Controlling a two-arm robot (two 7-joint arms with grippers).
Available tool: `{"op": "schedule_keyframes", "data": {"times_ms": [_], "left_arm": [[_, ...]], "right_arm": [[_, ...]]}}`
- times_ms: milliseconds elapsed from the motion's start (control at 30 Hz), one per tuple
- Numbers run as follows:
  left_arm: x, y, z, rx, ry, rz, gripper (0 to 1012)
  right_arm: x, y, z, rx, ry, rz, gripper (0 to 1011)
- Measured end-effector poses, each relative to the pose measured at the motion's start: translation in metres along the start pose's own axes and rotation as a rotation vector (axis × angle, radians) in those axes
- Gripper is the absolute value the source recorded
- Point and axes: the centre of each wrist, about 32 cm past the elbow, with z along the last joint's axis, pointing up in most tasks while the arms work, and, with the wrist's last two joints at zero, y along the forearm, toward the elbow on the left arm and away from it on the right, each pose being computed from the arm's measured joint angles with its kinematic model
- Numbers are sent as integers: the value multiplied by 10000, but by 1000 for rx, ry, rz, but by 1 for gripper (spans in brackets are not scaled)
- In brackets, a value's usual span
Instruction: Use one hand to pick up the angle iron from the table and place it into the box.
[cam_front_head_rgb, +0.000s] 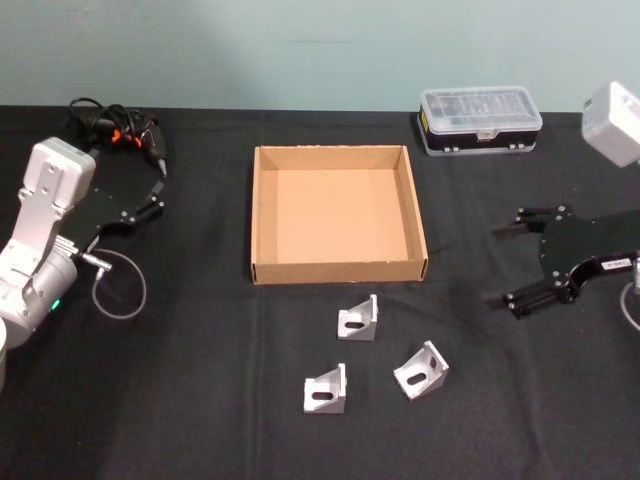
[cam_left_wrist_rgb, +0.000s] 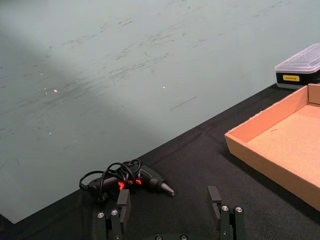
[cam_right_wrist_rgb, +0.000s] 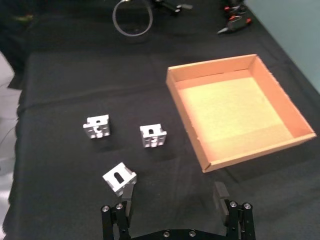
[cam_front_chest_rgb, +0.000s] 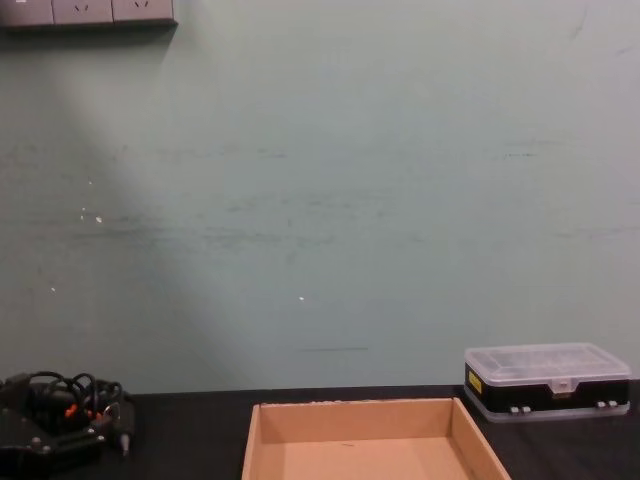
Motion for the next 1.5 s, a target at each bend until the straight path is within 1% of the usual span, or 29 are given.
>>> {"op": "schedule_keyframes", "data": {"times_ms": [100,300,333,500,767,1167,1500], "left_arm": [[0,0,0,0,0,0,1000],[0,0,0,0,0,0,1000],[0,0,0,0,0,0,1000],[0,0,0,0,0,0,1000],[0,0,0,0,0,0,1000],[0,0,0,0,0,0,1000],[0,0,0,0,0,0,1000]], "right_arm": [[11,31,10,-10,-11,23,1004],[38,130,56,-40,-58,103,1004],[38,130,56,-40,-58,103,1004],[57,230,91,-62,-91,159,1004],[63,347,122,-80,-119,200,1004],[58,590,162,-120,-159,251,1004],[54,708,201,-153,-198,287,1004]]}}
